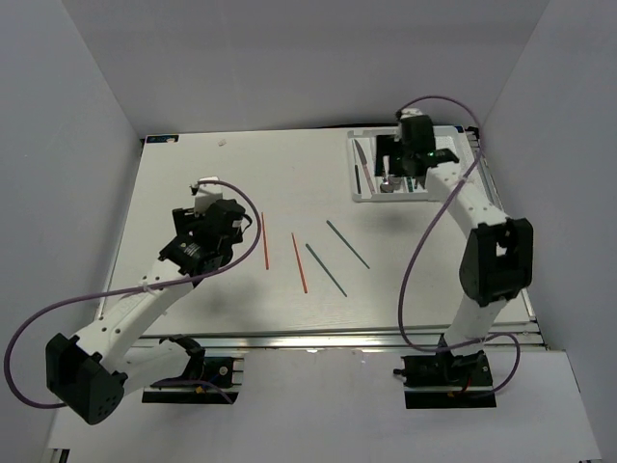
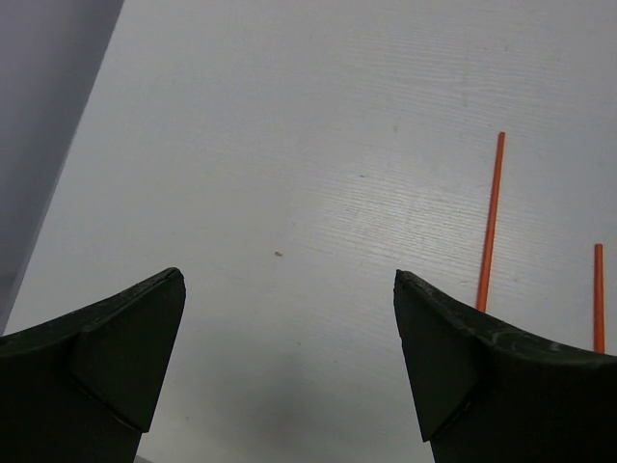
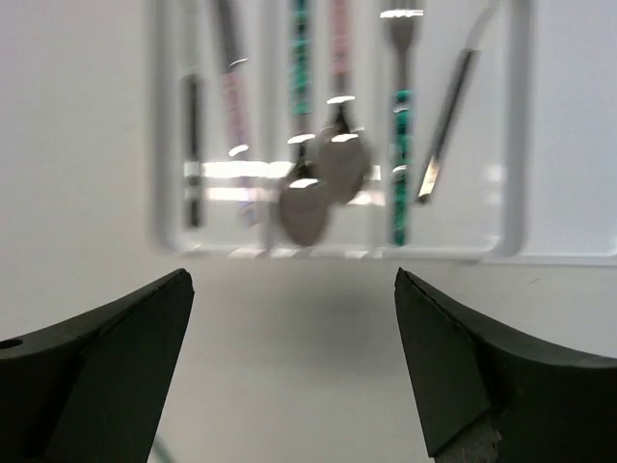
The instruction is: Sort the eating utensils into containers
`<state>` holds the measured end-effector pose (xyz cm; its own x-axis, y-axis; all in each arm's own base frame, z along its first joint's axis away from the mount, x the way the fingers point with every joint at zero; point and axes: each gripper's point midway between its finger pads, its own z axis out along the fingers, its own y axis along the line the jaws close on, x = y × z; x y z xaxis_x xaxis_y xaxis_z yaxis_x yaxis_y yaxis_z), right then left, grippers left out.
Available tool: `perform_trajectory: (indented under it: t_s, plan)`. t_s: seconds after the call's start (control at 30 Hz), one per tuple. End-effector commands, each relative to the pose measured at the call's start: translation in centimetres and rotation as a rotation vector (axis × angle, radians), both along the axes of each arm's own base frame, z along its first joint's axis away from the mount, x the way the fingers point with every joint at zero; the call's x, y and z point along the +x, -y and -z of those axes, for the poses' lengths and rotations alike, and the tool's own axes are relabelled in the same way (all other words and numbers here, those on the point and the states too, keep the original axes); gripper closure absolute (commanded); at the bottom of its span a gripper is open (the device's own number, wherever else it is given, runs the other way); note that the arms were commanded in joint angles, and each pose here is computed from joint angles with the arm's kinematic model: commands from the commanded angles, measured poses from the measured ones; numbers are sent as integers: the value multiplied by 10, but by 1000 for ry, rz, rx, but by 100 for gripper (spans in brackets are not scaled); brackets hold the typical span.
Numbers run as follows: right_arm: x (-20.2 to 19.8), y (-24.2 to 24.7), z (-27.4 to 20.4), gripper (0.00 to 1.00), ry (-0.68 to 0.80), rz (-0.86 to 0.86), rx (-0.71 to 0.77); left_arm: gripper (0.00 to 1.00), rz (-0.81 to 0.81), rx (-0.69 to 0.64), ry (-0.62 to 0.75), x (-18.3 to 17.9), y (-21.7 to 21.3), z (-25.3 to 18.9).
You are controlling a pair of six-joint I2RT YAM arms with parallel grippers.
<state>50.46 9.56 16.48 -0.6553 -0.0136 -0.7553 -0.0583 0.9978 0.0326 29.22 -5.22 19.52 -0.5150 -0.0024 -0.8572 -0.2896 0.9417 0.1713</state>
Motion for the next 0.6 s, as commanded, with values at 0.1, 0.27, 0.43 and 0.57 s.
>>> perform_trajectory:
  t_s: [0.1,0.27,0.43,0.57]
  plan:
    - [-101,-120,40,20,-94,-338,24,2,-81,2,45,-14,-19,-4]
    - [-127,-139,89,43,-213,-398,-54,2,-35,-1,10,-11,-10,4]
    - [-130,-145,107,46,-252,-432,-94,2,-9,-6,-12,-9,-5,9]
    - [-134,-155,121,47,-300,-468,-101,2,-3,-10,-10,-10,-4,8]
